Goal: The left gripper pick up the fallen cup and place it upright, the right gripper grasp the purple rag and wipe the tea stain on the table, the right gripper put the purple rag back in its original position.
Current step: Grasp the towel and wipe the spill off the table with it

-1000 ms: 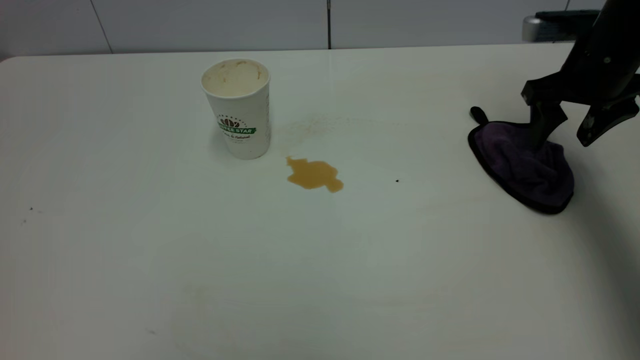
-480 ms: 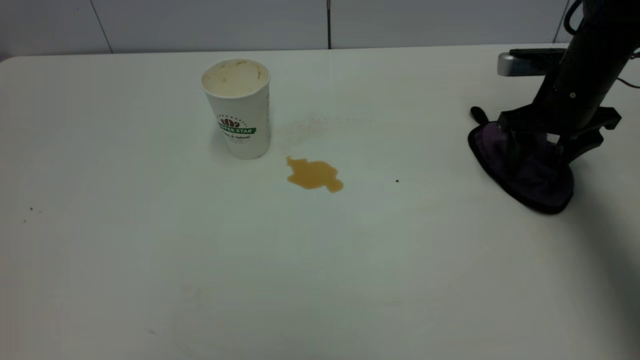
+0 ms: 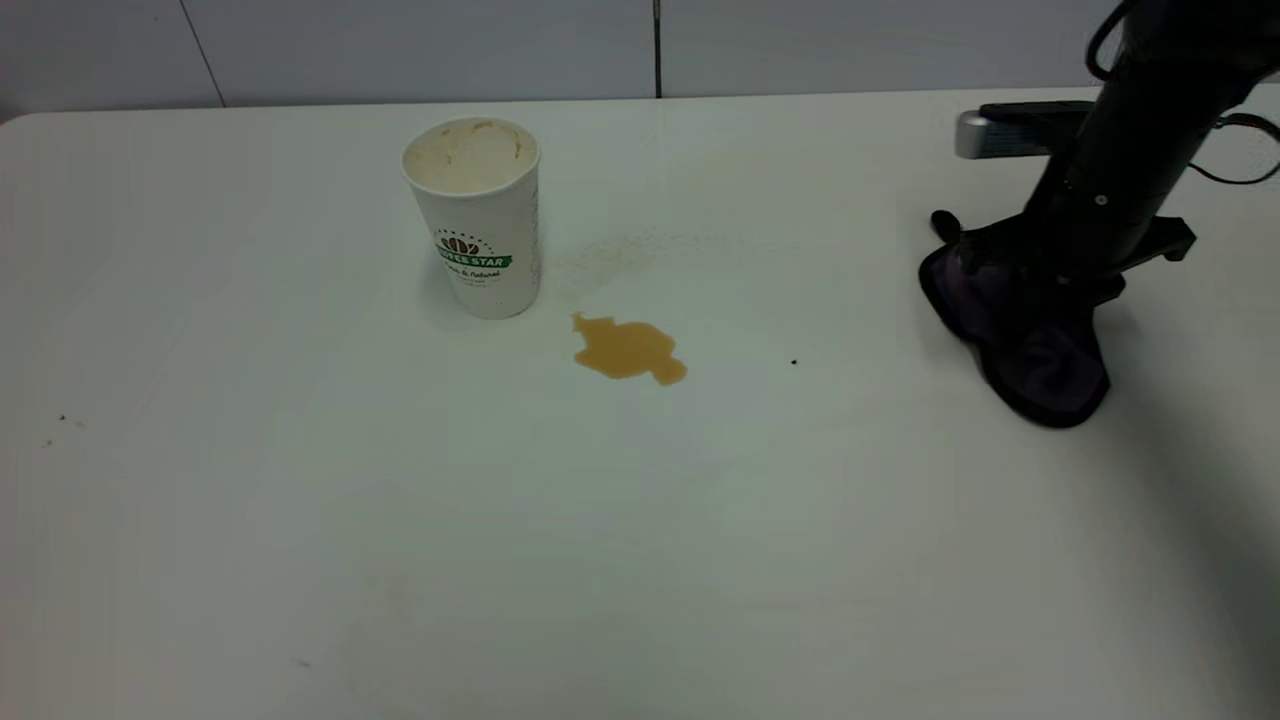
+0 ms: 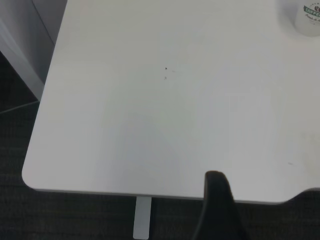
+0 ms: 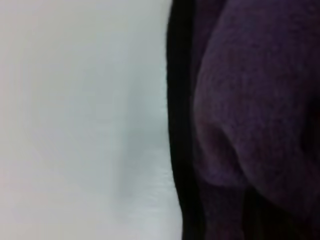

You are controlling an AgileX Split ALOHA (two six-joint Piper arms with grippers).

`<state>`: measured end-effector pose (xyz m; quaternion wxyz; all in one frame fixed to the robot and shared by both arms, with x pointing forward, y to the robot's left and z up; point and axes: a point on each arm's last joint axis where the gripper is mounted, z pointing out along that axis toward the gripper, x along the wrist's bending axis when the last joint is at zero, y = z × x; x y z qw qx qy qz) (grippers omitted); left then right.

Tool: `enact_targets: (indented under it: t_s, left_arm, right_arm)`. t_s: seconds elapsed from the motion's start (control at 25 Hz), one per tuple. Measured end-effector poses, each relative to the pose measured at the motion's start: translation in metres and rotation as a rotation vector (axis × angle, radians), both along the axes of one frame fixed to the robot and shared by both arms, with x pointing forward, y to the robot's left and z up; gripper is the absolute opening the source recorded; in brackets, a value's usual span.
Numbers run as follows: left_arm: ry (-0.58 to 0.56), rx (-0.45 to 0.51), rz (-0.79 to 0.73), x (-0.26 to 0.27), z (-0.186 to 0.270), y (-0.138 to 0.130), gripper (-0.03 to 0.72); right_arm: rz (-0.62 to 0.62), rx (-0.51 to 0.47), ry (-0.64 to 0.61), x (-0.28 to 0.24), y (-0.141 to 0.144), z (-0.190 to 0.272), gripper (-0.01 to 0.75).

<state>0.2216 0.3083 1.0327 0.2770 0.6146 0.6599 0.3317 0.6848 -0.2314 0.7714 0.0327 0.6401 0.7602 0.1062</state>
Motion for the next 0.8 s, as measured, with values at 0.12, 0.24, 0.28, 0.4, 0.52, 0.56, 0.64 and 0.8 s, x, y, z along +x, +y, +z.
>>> enact_targets:
  t_s: [0.12, 0.24, 0.28, 0.4, 0.52, 0.56, 0.64, 0.8]
  left_arm:
    - [0.0, 0.0, 0.0, 0.0, 0.0, 0.0, 0.545]
    - [0.0, 0.0, 0.0, 0.0, 0.0, 0.0, 0.545]
    - [0.0, 0.0, 0.0, 0.0, 0.0, 0.0, 0.545]
    - [0.0, 0.0, 0.0, 0.0, 0.0, 0.0, 0.545]
    - [0.0, 0.0, 0.0, 0.0, 0.0, 0.0, 0.545]
    - [0.0, 0.0, 0.0, 0.0, 0.0, 0.0, 0.545]
    - [0.0, 0.0, 0.0, 0.0, 0.0, 0.0, 0.545]
    - [0.0, 0.0, 0.0, 0.0, 0.0, 0.0, 0.545]
  right_arm:
    - [0.068, 0.01, -0.007, -0.006, 0.036, 0.0, 0.096]
    - [0.118, 0.03, -0.004, -0.015, 0.073, 0.0, 0.096]
    - [0.134, 0.037, -0.003, -0.019, 0.086, 0.0, 0.096]
    - [0.172, 0.054, -0.006, -0.028, 0.122, 0.002, 0.096]
    - [0.189, 0.077, -0.03, -0.032, 0.15, 0.008, 0.096]
    - [0.182, 0.089, -0.046, -0.029, 0.157, 0.012, 0.096]
    - [0.165, 0.108, -0.07, -0.024, 0.163, 0.018, 0.096]
    - [0.121, 0.156, -0.108, -0.013, 0.17, 0.032, 0.096]
